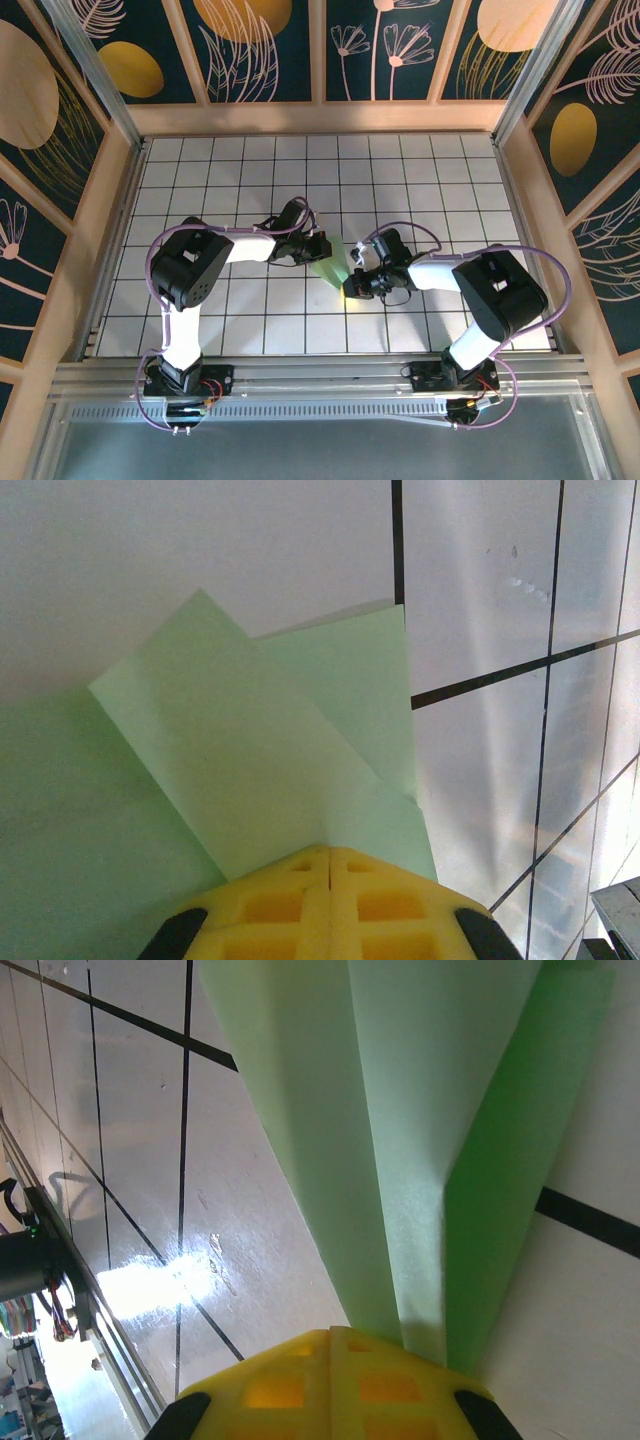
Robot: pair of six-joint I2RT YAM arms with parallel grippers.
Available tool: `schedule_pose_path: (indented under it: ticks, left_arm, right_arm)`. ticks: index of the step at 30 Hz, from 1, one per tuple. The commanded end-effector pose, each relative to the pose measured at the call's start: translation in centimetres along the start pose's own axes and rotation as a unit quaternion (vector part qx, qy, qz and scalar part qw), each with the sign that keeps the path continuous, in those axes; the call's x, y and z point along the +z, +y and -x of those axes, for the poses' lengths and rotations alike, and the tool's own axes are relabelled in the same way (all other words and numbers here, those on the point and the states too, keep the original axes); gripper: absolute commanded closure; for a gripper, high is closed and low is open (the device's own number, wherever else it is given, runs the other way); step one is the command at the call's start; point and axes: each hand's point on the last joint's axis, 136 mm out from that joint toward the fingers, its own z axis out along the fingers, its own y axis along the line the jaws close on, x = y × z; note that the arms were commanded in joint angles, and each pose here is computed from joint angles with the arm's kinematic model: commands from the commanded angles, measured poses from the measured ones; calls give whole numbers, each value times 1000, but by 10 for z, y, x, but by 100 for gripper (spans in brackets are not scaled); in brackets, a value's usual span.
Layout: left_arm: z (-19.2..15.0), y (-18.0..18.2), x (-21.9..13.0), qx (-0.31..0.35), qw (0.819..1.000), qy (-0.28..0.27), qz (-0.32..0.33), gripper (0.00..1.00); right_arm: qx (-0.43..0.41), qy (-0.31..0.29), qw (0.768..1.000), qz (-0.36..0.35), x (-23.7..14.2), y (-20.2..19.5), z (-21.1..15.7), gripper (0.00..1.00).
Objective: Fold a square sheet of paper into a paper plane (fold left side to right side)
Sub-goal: Fourth fold the wing at the center of the table.
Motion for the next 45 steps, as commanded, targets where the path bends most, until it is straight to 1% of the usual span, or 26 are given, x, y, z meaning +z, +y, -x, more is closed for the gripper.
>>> schedule_pose_path:
  ticks: [1,15,22,27,31,35,37,40,45]
  left_arm:
    - [-16,49,5,-19,996,15,88,100]
    - [-17,51,5,-20,995,14,93,100]
    - [-16,52,6,-20,995,13,96,100]
    - [-15,52,5,-18,995,12,97,100]
    - [-14,50,5,-16,995,12,95,100]
    - [-13,49,4,-16,995,11,94,100]
    - [-13,48,4,-15,996,10,92,100]
    - [-12,46,3,-14,996,9,91,100]
    - [-12,46,3,-14,996,9,90,100]
  right_arm:
    - [2,19,1000,-8,4,-6,-13,100]
    - [18,31,999,-26,7,-18,-24,100]
    - [31,43,998,-24,6,-21,-39,100]
    - [35,40,999,-4,1,-13,-45,100]
    - [11,17,1000,20,-14,12,-32,100]
    - [-17,-17,998,56,-36,41,-11,100]
    - [-26,-37,997,65,-43,49,0,100]
    - [-32,-60,996,59,-42,49,15,100]
    - [-26,-73,996,45,-28,39,36,100]
